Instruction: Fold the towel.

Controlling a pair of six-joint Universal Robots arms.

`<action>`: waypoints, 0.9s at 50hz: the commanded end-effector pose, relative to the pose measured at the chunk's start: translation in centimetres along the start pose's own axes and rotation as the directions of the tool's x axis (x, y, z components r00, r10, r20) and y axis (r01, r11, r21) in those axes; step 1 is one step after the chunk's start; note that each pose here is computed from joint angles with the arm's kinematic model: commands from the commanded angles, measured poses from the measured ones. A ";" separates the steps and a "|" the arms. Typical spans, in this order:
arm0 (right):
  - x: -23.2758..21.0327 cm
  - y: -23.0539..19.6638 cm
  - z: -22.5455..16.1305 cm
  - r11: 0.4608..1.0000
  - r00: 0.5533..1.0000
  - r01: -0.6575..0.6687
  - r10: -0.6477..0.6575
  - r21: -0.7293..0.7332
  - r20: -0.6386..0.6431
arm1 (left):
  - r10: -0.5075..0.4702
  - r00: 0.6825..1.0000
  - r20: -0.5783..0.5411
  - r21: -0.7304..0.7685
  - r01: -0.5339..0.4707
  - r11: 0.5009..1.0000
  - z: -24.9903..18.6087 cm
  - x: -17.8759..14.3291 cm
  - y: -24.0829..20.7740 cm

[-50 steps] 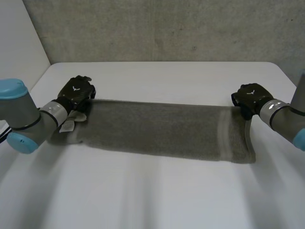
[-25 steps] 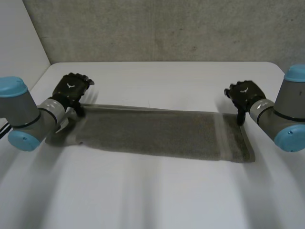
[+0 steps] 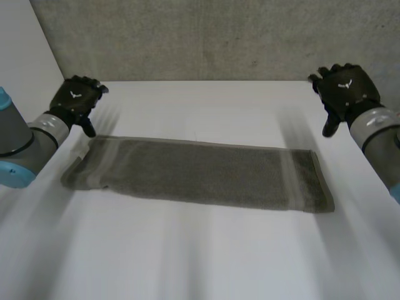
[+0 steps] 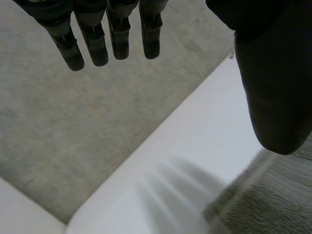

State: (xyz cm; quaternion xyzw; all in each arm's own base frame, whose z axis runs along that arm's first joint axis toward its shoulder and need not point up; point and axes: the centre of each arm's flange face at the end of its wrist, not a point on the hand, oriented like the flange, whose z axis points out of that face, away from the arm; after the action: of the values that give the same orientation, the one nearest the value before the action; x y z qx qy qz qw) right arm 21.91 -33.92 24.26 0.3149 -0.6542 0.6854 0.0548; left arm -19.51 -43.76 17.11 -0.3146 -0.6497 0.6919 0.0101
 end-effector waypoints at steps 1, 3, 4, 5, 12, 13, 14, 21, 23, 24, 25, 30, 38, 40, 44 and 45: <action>-0.8 0.6 -2.6 0.999 1.000 -0.007 0.009 -0.045 0.024 | -0.011 1.000 -0.019 -0.016 0.011 1.000 0.4 0.6 1.1; -0.7 0.6 -3.3 0.999 1.000 -0.010 0.011 -0.052 0.023 | -0.026 1.000 -0.012 -0.023 0.026 0.999 -0.2 0.5 0.3; -0.5 0.3 -4.1 0.998 1.000 -0.012 0.013 -0.059 0.024 | -0.026 1.000 -0.012 -0.023 0.026 0.999 -0.2 0.5 0.3; -0.7 0.2 -4.9 0.997 0.999 -0.017 0.020 -0.080 0.039 | -0.031 0.999 -0.009 -0.024 0.031 0.999 -0.9 0.3 -0.7; -2.1 2.6 -7.6 0.953 0.982 -0.104 0.144 -0.285 0.123 | -0.122 0.992 -0.020 -0.061 0.121 0.991 -5.4 1.0 -3.3; -2.5 3.6 -8.0 0.934 0.976 -0.121 0.173 -0.336 0.132 | -0.150 0.989 -0.021 -0.065 0.148 0.987 -6.5 1.3 -3.9; -2.5 3.6 -8.0 0.934 0.976 -0.121 0.174 -0.336 0.132 | -0.150 0.988 -0.021 -0.065 0.148 0.987 -6.5 1.3 -3.9; -3.5 7.8 -7.7 0.907 0.959 -0.163 0.238 -0.387 0.152 | -0.286 0.958 -0.035 -0.092 0.282 0.955 -11.2 3.7 -5.1; -3.6 8.2 -7.5 0.910 0.961 -0.164 0.235 -0.381 0.148 | -0.301 0.953 -0.040 -0.083 0.297 0.951 -11.9 4.1 -5.5; -3.8 8.6 -7.2 0.910 0.961 -0.164 0.235 -0.381 0.148 | -0.314 0.948 -0.044 -0.078 0.311 0.947 -12.4 4.5 -5.6; -3.8 8.6 -7.2 0.910 0.961 -0.164 0.235 -0.381 0.148 | -0.315 0.948 -0.044 -0.078 0.311 0.947 -12.4 4.5 -5.6; -4.1 9.8 -6.5 0.911 0.961 -0.171 0.238 -0.376 0.139 | -0.325 0.944 -0.061 -0.055 0.322 0.945 -13.6 6.0 -5.3; -4.6 11.4 -5.4 0.913 0.962 -0.173 0.237 -0.370 0.135 | -0.311 0.950 -0.018 -0.029 0.311 0.950 -13.6 6.1 -4.8; -4.7 11.5 -5.4 0.912 0.961 -0.175 0.241 -0.371 0.137 | -0.311 0.950 -0.011 -0.029 0.310 0.950 -13.6 6.0 -4.8; -4.8 11.8 -5.2 0.911 0.959 -0.176 0.244 -0.373 0.144 | -0.314 0.949 -0.011 -0.035 0.314 0.949 -13.7 6.1 -4.7; -4.9 12.0 -5.2 0.908 0.958 -0.176 0.247 -0.381 0.145 | -0.314 0.949 -0.011 -0.035 0.314 0.949 -13.7 6.1 -4.7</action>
State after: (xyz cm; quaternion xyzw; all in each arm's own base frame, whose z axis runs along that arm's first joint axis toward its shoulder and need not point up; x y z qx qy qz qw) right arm 18.09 -28.94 12.27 0.2887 -0.7993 0.5265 -0.0218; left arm -20.17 -28.21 19.45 -0.2154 -0.7004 0.6693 0.1225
